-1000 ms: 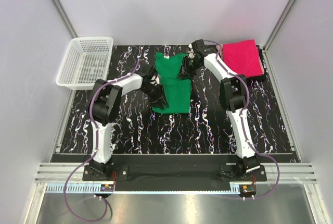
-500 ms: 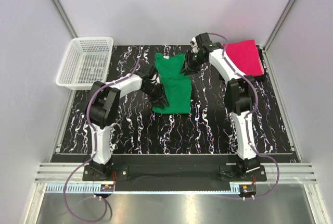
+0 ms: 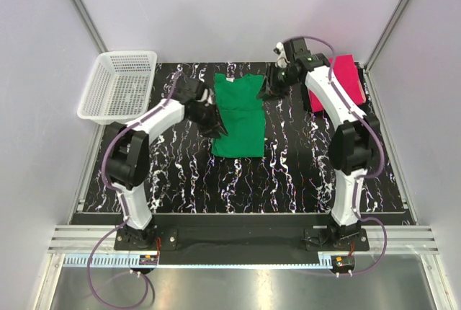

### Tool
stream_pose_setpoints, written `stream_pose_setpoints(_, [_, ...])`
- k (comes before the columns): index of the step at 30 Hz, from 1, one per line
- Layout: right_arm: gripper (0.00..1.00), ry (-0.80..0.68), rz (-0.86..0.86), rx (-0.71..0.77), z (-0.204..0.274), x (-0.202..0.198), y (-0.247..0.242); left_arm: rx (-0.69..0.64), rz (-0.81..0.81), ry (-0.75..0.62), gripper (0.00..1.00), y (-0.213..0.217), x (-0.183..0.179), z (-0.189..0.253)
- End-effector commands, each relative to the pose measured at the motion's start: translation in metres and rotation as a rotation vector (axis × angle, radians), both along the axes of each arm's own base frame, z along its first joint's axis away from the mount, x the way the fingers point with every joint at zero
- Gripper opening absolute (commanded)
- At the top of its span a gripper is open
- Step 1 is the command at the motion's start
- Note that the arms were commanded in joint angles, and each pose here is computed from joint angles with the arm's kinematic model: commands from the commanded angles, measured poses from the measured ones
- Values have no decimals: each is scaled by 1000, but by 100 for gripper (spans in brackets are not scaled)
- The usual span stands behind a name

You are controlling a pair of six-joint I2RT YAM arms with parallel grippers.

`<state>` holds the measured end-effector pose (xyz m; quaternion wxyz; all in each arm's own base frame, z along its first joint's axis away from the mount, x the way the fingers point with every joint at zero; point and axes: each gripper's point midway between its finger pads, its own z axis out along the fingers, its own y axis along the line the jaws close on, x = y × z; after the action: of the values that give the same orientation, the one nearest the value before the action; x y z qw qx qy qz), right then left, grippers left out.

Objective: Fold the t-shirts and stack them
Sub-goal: Fold the tshirt

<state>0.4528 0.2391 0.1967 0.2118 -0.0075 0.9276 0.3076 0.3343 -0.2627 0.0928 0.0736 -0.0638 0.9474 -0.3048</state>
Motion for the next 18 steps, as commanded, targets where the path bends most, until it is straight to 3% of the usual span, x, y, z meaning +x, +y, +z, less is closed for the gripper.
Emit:
stream_pose_setpoints(1, [37,31,-4,-40,9,-44,-20,49,51,-92,40,34,14,25])
stream_pose_setpoints(9, [38,144,-17,-64,-33,-124,-44,81,34,-66,40,53,-6,6])
stream_pose_setpoints(18, [38,191,-36,-57,-47,-172,-56,81,38,-48,41,56,-10,-32])
